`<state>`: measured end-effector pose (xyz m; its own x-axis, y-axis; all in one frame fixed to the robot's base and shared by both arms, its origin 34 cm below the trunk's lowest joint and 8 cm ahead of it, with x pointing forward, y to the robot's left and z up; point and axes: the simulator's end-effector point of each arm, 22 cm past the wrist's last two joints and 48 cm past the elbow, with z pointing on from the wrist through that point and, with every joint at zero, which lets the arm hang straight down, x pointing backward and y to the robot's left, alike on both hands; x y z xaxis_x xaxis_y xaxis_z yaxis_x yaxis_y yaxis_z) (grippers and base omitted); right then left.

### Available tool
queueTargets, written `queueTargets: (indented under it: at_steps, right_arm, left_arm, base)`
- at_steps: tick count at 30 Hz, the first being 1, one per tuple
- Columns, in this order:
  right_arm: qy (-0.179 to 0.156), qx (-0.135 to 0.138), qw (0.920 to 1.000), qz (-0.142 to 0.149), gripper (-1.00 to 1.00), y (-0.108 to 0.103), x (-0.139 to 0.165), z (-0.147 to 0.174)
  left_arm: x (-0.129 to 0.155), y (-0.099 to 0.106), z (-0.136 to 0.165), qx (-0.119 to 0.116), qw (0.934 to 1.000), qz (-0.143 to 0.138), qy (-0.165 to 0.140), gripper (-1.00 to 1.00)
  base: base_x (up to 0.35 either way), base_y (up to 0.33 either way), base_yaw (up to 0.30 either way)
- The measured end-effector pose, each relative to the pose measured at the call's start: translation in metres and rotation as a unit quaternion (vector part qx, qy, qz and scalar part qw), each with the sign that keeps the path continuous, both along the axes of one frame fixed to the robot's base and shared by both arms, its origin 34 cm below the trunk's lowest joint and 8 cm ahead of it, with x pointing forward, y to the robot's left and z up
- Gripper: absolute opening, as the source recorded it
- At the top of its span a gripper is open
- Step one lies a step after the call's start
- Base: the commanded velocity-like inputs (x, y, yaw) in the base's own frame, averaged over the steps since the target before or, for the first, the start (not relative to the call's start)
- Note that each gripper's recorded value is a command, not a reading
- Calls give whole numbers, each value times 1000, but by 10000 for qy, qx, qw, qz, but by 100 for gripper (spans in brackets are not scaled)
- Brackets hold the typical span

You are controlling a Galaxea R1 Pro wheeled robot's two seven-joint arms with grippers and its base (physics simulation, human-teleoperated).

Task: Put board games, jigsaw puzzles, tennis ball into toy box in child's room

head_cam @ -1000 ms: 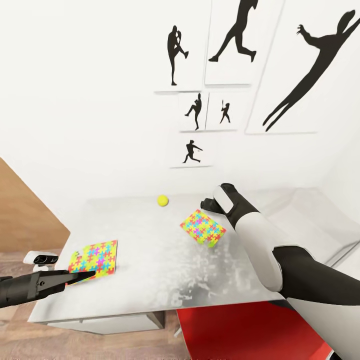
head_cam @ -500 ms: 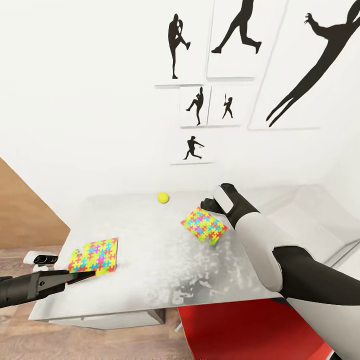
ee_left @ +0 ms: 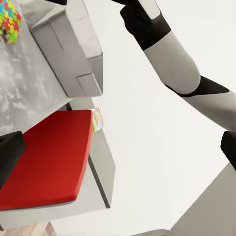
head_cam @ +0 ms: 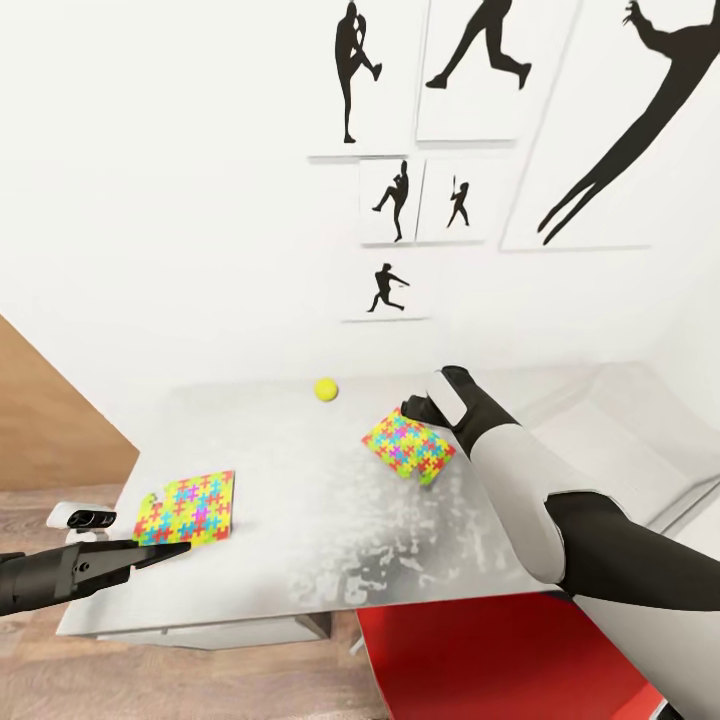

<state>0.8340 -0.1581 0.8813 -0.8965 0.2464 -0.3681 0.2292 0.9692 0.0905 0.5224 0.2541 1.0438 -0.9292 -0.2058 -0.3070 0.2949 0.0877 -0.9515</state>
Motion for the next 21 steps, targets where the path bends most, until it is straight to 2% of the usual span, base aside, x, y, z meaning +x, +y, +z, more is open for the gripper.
queueTargets:
  at_steps: [9,14,21]
  right_arm:
    - [-442,105,9990,8,100,2,30,33]
    - [-494,120,9987,63,100,3,38,43]
    - [-483,133,9987,64,100,3,41,40]
  left_arm:
    - [1,0,-6,-2,10000,0,71,100]
    - [1,-1,-9,-7,9999,-3,115,100]
    - [1,-1,-14,-4,9998,-7,175,100]
  base:
    - [0,0,0]
    - [0,0,0]
    - [0,0,0]
